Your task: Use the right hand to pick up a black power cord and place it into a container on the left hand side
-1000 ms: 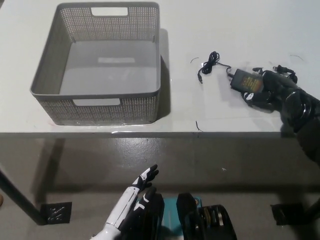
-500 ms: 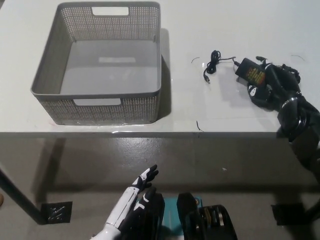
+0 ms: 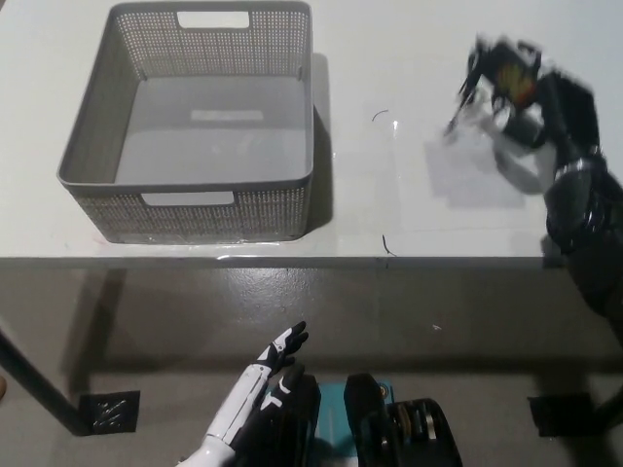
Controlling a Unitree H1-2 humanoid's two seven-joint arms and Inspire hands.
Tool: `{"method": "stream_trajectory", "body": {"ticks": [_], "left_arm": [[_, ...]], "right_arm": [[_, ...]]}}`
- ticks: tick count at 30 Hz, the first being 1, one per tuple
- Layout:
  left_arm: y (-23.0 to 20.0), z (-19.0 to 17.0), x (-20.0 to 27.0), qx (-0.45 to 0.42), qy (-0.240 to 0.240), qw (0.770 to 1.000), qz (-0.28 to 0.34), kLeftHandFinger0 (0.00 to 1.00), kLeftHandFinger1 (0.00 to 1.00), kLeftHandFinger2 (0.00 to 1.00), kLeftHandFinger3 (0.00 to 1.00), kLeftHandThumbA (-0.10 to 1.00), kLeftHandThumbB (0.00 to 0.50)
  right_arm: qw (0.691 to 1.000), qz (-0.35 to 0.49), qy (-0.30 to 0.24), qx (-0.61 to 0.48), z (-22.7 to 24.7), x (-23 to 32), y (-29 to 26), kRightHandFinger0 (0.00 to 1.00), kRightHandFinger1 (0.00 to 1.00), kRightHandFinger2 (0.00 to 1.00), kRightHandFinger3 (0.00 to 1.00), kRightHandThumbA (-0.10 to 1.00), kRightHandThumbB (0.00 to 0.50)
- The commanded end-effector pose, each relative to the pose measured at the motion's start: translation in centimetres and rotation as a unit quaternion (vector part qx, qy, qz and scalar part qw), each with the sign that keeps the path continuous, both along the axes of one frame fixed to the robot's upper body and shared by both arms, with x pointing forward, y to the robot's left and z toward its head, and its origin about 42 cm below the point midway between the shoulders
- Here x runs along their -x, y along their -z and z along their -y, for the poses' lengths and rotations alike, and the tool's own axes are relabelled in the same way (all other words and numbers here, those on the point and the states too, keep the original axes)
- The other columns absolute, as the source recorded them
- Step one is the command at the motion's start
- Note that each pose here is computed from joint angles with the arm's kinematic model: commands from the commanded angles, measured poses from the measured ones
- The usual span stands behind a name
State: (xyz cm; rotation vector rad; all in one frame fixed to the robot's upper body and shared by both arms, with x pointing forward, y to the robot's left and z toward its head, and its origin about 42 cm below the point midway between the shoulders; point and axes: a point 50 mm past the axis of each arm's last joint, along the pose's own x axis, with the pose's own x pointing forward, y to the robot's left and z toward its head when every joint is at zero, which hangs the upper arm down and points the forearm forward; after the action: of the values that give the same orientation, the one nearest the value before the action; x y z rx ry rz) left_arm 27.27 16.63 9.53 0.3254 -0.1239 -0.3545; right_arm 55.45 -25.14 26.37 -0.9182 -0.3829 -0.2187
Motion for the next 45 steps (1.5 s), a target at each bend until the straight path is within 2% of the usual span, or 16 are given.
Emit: {"method": "stream_trajectory", "body": {"ticks": [1, 3, 4, 9, 10, 13, 16, 18, 19, 20, 22, 24, 28, 33, 36, 45], "left_arm": [[-1.0, 0.5, -0.3, 0.01, 0.009, 1.0, 0.025, 1.0, 1.0, 1.0, 1.0, 1.0, 0.136], [-1.0, 0.5, -0.4, 0.009, 0.011, 1.0, 0.028, 1.0, 1.0, 1.0, 1.0, 1.0, 0.115], [-1.0, 0.5, -0.4, 0.007, 0.011, 1.0, 0.027, 1.0, 1.0, 1.0, 1.0, 1.0, 0.119], [-0.8, 0.4, -0.1, 0.011, 0.012, 1.0, 0.025, 1.0, 1.0, 1.0, 1.0, 1.0, 0.096], [-0.8, 0.4, 0.0, 0.007, 0.011, 1.0, 0.024, 1.0, 1.0, 1.0, 1.0, 1.0, 0.11], [-0.6, 0.5, 0.1, 0.004, 0.011, 1.0, 0.026, 1.0, 1.0, 1.0, 1.0, 1.0, 0.105], [-0.5, 0.5, 0.1, 0.007, 0.01, 1.0, 0.018, 1.0, 1.0, 1.0, 1.0, 1.0, 0.138], [-0.6, 0.6, 0.3, 0.005, 0.012, 1.0, 0.019, 1.0, 1.0, 1.0, 1.0, 1.0, 0.127], [-0.6, 0.6, 0.3, 0.004, 0.012, 1.0, 0.018, 1.0, 1.0, 1.0, 1.0, 1.0, 0.145], [-0.7, 0.5, 0.3, 0.001, 0.013, 1.0, 0.016, 1.0, 1.0, 1.0, 1.0, 1.0, 0.159], [-0.8, 0.5, 0.3, 0.002, 0.019, 1.0, 0.019, 1.0, 1.0, 1.0, 1.0, 1.0, 0.147], [-0.7, 0.4, 0.2, 0.007, 0.023, 1.0, 0.02, 1.0, 1.0, 1.0, 1.0, 1.0, 0.153], [-0.5, 0.5, 0.4, 0.013, 0.021, 1.0, 0.02, 1.0, 1.0, 1.0, 1.0, 1.0, 0.184], [-0.2, 0.6, 0.5, 0.02, 0.015, 1.0, 0.016, 1.0, 1.0, 1.0, 1.0, 1.0, 0.213], [-0.1, 0.8, 0.7, 0.022, 0.013, 1.0, 0.012, 1.0, 1.0, 1.0, 1.0, 1.0, 0.209], [-0.1, 1.0, 0.6, 0.02, 0.02, 0.999, 0.018, 1.0, 1.0, 1.0, 1.0, 1.0, 0.176]], "right_arm": [[0.985, 0.17, 0.004, -0.041, 0.5, 0.0, -9.9, 0.0, 0.35, 0.71, 0.86, -0.1, 0.165], [0.979, 0.199, -0.003, -0.047, 0.5, 0.2, -11.9, 0.0, 0.34, 0.7, 0.86, -0.1, 0.165], [0.979, 0.201, -0.003, -0.047, 0.5, 0.3, -12.2, 0.0, 0.38, 0.71, 0.87, -0.1, 0.154], [0.972, 0.231, -0.006, -0.044, -0.3, 0.5, -15.9, 0.0, 0.38, 0.71, 0.85, -0.1, 0.177], [0.972, 0.233, -0.006, -0.041, -0.7, 0.5, -16.5, 0.0, 0.38, 0.72, 0.86, -0.1, 0.163], [0.967, 0.25, -0.026, -0.037, -2.2, 0.9, -18.6, 0.0, 0.38, 0.72, 0.86, -0.1, 0.176], [0.963, 0.263, -0.05, -0.029, -4.0, 1.4, -20.0, 0.0, 0.23, 0.7, 0.78, -0.1, 0.189], [0.959, 0.271, -0.076, -0.022, -6.0, 1.8, -20.6, 0.0, 0.31, 0.72, 0.85, -0.1, 0.166], [0.958, 0.272, -0.081, -0.023, -6.4, 1.9, -20.7, 0.0, 0.33, 0.73, 0.86, -0.1, 0.165], [0.957, 0.273, -0.096, -0.02, -7.9, 2.3, -21.0, 0.0, 0.42, 0.75, 0.88, -0.1, 0.164], [0.953, 0.279, -0.116, -0.008, -9.9, 2.9, -21.2, 0.0, 0.47, 0.76, 0.89, -0.1, 0.173], [0.95, 0.277, -0.144, -0.006, -12.1, 3.4, -21.3, 0.0, 0.39, 0.74, 0.88, -0.1, 0.183], [0.943, 0.279, -0.181, 0.009, -16.1, 4.3, -21.0, 0.0, 0.38, 0.75, 0.89, -0.1, 0.183], [0.938, 0.276, -0.21, 0.026, -21.1, 4.8, -20.3, 0.0, 0.33, 0.68, 0.83, -0.1, 0.203], [0.938, 0.257, -0.23, 0.031, -23.8, 4.9, -19.7, 0.0, 0.31, 0.65, 0.8, -0.1, 0.169], [0.939, 0.219, -0.26, 0.058, -29.1, 4.6, -17.6, 0.0, 0.33, 0.66, 0.78, -0.1, 0.174]]}}
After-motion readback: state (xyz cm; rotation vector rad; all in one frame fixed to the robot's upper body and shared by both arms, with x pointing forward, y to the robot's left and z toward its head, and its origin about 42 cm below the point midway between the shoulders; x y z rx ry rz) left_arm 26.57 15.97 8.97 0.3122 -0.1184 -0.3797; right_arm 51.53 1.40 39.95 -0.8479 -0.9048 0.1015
